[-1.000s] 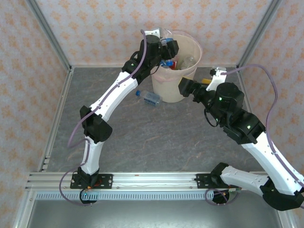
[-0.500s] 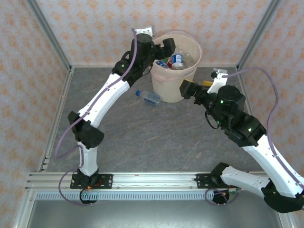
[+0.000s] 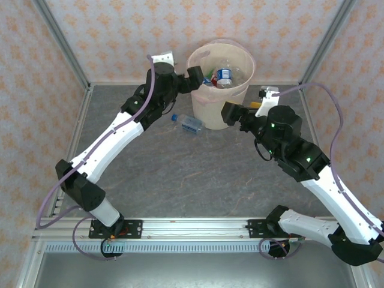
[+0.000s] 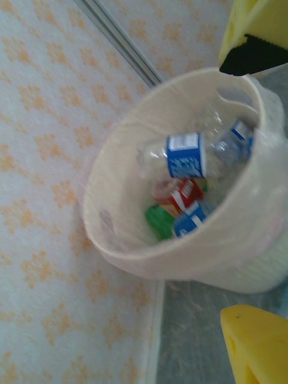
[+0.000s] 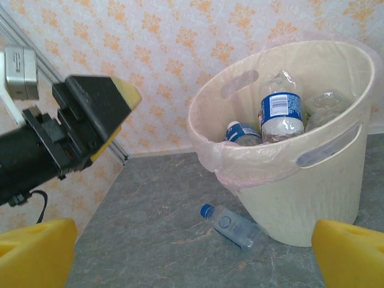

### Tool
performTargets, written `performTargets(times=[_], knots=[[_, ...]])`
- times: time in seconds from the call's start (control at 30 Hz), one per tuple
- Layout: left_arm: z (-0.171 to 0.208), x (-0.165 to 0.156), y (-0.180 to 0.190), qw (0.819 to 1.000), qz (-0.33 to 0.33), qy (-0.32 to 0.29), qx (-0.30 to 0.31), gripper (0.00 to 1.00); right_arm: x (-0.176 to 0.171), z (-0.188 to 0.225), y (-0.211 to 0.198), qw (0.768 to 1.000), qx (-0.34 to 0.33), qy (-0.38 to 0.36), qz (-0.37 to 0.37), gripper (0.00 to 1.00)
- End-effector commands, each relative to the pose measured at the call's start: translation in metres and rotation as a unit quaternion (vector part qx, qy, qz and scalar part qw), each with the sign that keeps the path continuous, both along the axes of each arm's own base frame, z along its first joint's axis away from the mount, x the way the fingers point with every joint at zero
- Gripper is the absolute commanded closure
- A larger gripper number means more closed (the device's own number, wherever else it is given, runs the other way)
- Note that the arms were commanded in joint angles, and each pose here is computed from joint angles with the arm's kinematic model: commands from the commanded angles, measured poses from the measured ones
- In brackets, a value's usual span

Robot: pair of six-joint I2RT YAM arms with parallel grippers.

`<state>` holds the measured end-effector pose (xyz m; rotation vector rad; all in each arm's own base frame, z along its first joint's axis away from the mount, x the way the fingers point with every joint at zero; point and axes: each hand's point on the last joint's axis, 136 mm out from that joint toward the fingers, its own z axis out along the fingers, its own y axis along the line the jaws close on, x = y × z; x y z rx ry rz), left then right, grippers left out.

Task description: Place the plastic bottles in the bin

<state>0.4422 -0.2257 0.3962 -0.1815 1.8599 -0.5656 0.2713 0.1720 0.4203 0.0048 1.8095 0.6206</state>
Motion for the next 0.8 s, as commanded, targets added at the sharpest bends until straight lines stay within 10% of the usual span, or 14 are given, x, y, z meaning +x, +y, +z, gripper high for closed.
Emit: performTargets(times=[0.0, 0.77], knots=[[0.017, -0.017, 0.026, 0.999, 0.026, -0.030, -0.018, 0.01, 0.003, -0.003, 0.009, 1.000, -0.006, -0.007, 0.013, 0.00], [-0.101, -0.164, 0.160, 0.988, 0.154, 0.027, 0.005, 0.01, 0.041, -0.080, 0.096, 0.993, -0.080, 0.047, 0.067, 0.00]])
